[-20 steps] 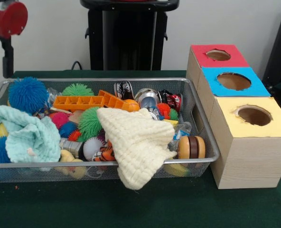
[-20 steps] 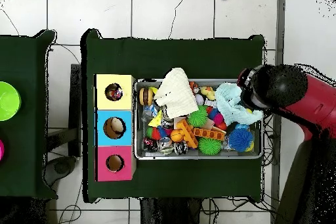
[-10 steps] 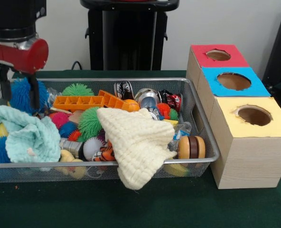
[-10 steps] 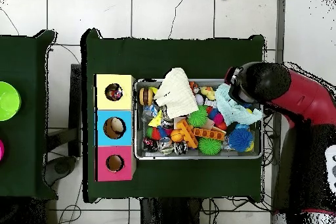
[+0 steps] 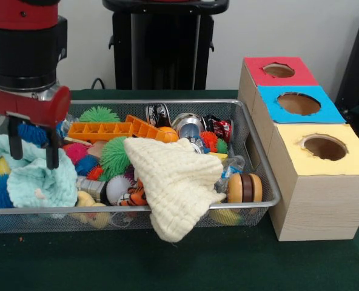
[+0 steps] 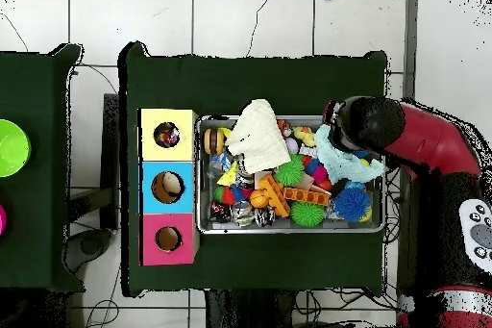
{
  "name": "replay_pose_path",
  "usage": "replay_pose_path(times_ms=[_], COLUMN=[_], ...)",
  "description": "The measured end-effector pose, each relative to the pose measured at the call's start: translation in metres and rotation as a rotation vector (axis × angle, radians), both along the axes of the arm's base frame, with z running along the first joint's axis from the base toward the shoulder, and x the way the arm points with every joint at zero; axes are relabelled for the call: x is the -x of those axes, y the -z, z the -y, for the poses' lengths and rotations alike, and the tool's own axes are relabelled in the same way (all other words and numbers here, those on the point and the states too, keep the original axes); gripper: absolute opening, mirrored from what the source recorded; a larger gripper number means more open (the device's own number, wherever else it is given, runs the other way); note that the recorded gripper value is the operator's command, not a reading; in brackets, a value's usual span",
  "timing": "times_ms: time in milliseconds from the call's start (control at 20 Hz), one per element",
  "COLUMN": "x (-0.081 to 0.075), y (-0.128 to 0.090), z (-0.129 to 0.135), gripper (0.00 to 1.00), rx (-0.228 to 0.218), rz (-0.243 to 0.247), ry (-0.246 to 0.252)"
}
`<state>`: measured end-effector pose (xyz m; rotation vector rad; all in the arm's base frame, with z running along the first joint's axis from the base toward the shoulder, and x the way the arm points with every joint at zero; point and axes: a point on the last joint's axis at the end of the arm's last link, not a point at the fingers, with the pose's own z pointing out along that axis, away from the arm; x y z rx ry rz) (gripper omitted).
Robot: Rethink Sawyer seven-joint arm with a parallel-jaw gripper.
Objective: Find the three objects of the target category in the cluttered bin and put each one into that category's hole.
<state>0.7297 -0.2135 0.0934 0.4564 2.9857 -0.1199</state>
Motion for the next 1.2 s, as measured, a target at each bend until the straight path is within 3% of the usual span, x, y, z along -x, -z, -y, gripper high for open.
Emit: replay_pose_path(times_ms=[250, 300, 800, 950, 1150, 1200], x=[0.010, 0.015, 0.021, 0.019, 0.014, 0.013], y=[0.023, 0.033, 0.041, 0.034, 0.009, 0.002], z=[0.002, 0.002, 0.003, -0.001, -0.015, -0.019], gripper=[1.00, 0.00, 0.00, 0.00, 0.00, 1.00], rx=[0.034, 0.044, 0.065, 0.070, 0.077, 0.079], rz=[-0.023, -0.039, -0.056, -0.055, -0.083, -0.093], ry=[-0.041, -0.058, -0.084, -0.090, -0.107, -0.112])
